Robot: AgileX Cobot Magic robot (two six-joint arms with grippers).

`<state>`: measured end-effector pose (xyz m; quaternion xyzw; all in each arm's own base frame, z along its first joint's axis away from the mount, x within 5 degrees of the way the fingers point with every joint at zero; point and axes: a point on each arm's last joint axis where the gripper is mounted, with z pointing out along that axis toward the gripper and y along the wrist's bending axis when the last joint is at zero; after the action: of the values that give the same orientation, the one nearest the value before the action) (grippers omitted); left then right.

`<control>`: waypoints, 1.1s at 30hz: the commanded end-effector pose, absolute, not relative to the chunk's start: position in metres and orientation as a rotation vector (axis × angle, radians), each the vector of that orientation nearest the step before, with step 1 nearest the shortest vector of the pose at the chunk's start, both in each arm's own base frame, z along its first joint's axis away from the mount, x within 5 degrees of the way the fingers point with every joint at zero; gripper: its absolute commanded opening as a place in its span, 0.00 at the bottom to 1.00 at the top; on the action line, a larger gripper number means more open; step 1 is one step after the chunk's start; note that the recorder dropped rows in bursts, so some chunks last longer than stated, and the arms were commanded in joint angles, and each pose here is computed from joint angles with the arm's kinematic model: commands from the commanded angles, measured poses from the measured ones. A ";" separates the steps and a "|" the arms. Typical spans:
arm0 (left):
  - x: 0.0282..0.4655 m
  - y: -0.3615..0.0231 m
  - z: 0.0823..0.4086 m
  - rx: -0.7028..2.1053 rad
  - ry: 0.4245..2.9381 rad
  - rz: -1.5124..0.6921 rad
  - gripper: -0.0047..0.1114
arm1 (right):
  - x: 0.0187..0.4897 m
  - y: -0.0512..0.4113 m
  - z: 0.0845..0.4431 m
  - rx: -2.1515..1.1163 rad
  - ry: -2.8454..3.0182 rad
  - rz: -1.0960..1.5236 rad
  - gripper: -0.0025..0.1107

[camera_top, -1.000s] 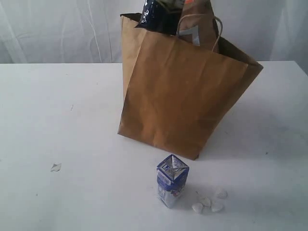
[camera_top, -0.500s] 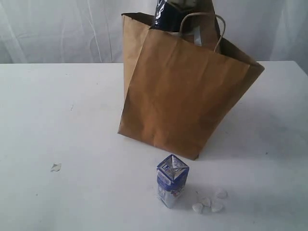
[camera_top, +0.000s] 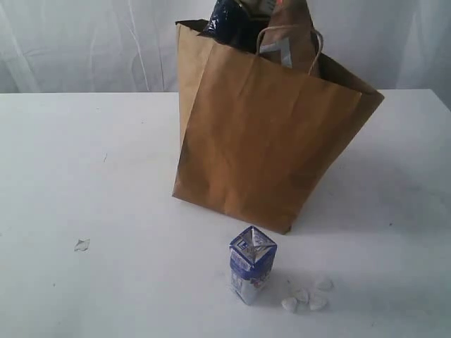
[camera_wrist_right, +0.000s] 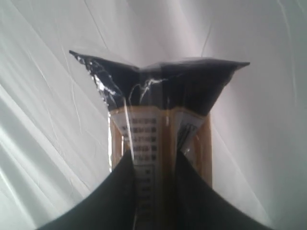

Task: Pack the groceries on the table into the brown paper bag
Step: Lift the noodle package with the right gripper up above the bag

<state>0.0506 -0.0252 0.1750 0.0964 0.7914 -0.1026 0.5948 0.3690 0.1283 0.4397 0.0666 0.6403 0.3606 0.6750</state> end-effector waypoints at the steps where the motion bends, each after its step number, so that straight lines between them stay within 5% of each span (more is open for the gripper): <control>1: 0.050 -0.026 0.174 0.214 1.840 -0.257 0.04 | 0.359 0.133 0.457 0.068 1.342 0.844 0.02; 11: 0.050 -0.026 0.174 0.214 1.840 -0.257 0.04 | 0.338 0.127 0.490 0.030 1.209 0.870 0.02; 17: 0.050 -0.026 0.174 0.214 1.840 -0.257 0.04 | 0.354 0.125 0.470 0.219 1.347 0.904 0.02; 22: 0.050 -0.026 0.174 0.214 1.840 -0.257 0.04 | 0.355 0.123 0.474 0.026 1.269 0.651 0.02; 27: 0.050 -0.026 0.174 0.214 1.840 -0.257 0.04 | 0.350 0.120 0.487 0.060 1.115 0.699 0.02; 33: 0.050 -0.026 0.174 0.214 1.840 -0.257 0.04 | 0.363 0.124 0.461 0.058 1.231 0.655 0.02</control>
<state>0.0506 -0.0252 0.1750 0.0964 0.7914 -0.1026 0.5948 0.3630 0.1256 0.4606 0.0202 0.5820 0.2972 0.7567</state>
